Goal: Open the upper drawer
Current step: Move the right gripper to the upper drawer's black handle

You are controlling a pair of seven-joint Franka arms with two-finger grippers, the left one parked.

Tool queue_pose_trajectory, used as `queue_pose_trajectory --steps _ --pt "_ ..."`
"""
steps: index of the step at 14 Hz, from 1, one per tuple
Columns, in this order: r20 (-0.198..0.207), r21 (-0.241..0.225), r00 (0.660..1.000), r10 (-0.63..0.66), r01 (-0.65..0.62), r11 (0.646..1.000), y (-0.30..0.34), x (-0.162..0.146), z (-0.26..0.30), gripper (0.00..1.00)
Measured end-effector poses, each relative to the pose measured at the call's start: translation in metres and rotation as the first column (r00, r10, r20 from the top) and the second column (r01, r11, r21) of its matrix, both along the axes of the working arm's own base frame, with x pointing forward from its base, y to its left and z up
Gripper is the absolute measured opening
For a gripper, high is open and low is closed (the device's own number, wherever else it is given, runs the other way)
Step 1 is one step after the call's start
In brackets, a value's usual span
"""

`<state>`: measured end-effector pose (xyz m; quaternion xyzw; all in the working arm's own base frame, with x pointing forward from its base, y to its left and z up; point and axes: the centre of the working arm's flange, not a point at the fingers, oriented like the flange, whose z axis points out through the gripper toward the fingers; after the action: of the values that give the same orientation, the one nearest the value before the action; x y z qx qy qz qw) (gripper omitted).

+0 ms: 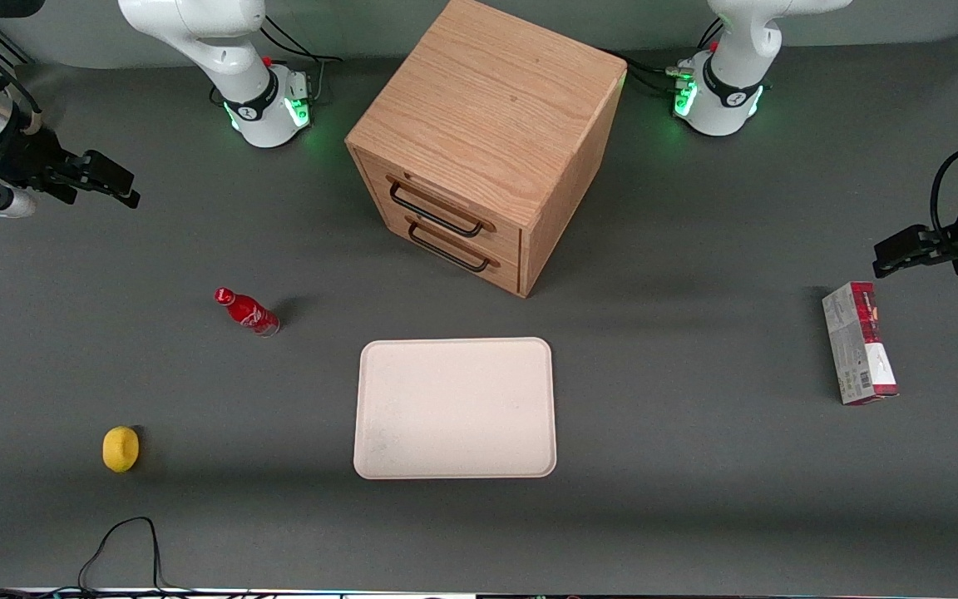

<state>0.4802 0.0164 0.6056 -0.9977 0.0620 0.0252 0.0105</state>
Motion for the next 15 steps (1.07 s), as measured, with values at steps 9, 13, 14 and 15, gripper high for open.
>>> queue_pose_trajectory --steps 9,13,14,15 --pt "0.008 0.03 0.955 0.296 -0.296 0.955 0.079 0.071 0.01 1.0" --pt "0.008 0.054 0.811 0.585 -0.585 0.809 0.19 0.06 0.005 1.0" --pt "0.005 0.049 0.738 0.675 -0.674 0.737 0.216 0.053 0.001 1.0" --pt "0.005 0.052 0.667 0.745 -0.744 0.666 0.24 0.045 -0.002 1.0"
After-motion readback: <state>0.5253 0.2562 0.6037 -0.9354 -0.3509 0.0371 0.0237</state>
